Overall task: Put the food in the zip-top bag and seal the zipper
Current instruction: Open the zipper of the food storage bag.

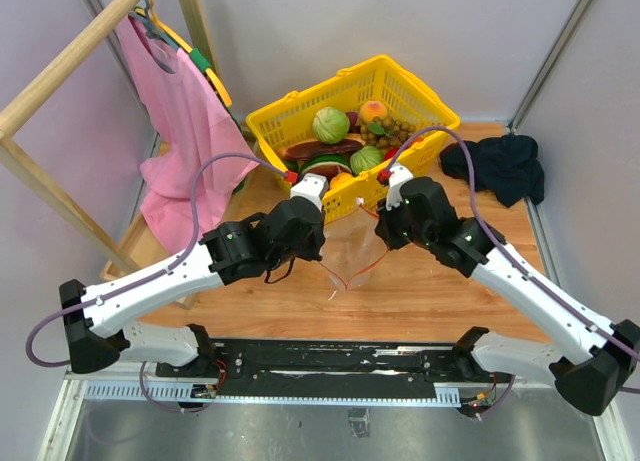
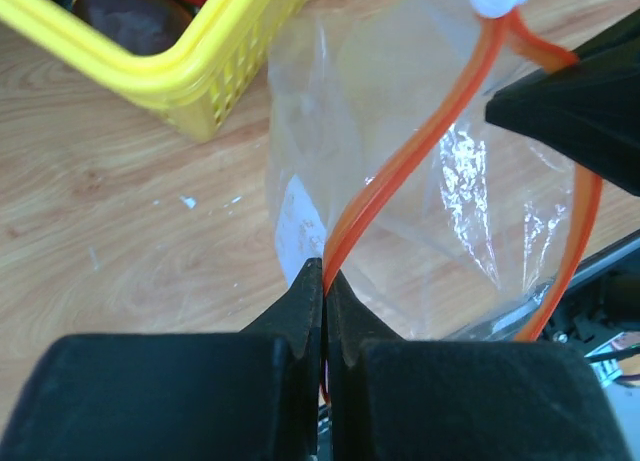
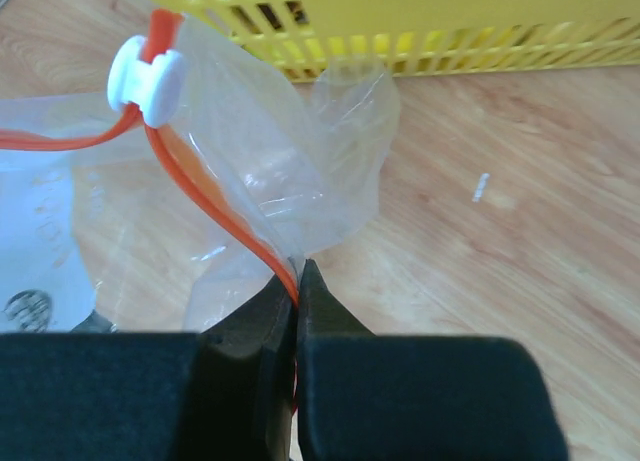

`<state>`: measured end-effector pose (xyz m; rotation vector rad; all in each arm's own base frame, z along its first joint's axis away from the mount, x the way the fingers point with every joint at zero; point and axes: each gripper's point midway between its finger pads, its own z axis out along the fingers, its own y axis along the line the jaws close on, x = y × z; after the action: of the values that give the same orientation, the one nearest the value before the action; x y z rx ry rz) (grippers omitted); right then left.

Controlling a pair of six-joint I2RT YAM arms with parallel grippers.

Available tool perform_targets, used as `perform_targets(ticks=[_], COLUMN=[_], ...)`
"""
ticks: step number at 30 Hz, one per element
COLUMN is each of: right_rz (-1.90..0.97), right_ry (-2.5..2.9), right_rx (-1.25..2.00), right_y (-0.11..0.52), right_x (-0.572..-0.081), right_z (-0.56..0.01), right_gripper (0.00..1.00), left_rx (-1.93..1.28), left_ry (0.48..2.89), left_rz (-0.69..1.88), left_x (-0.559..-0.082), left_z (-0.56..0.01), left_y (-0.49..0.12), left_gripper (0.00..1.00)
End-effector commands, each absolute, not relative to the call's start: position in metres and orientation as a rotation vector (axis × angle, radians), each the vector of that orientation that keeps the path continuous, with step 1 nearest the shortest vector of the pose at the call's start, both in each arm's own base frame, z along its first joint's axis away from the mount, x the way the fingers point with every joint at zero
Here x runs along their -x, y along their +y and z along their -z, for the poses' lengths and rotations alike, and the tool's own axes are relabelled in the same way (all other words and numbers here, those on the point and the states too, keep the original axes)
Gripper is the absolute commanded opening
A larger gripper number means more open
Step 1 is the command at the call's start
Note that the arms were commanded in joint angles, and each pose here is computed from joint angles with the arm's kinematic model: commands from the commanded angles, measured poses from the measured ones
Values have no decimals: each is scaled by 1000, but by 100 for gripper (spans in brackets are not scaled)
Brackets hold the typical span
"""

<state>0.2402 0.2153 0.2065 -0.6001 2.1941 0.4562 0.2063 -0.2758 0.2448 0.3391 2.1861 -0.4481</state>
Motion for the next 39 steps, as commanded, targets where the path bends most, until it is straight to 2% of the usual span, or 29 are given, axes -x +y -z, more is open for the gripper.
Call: perform_targets(ticks=[1, 4, 6, 11, 17, 20, 25, 26, 29, 35, 39], right_rz=[-281, -224, -180, -168, -159, -112, 41, 76, 175, 146, 168], right_ry=[2125, 2117, 2129, 2182, 2232, 2247, 2251, 2247, 2210, 2193, 2213], right_rx=[571, 563, 558, 548, 527, 505, 477, 470, 424, 443, 457], right_y=[182, 169, 160, 154, 146, 136, 109, 103, 85, 91, 92], right_x=[-243, -241, -239, -231, -221, -218, -218, -218, -221, -223, -226], right_z=[-239, -251, -252, -244, -243, -243, -252, -256, -270, -271, -261], right_gripper=[1, 2, 12, 31, 33, 29, 2, 1, 1, 1, 1], left_rx=[-303, -294, -267, -169, -114, -94, -93, -101, -120, -167, -180], left_ry=[2066, 2027, 2004, 1946, 1945, 1949, 1965, 1973, 2012, 2039, 1979], left_rz=[620, 691, 722, 824, 866, 878, 872, 866, 841, 876, 873], left_x=[-218, -223, -227, -236, -243, -244, -245, -244, -244, -237, -240], left_z=[-268, -270, -271, -279, -271, -267, -257, -253, -237, -221, -242], left_y=[-299, -313, -320, -333, -345, -348, -350, -350, -351, -360, -355], left_gripper=[1, 0, 0, 0, 0, 0, 0, 0, 0, 2, 17])
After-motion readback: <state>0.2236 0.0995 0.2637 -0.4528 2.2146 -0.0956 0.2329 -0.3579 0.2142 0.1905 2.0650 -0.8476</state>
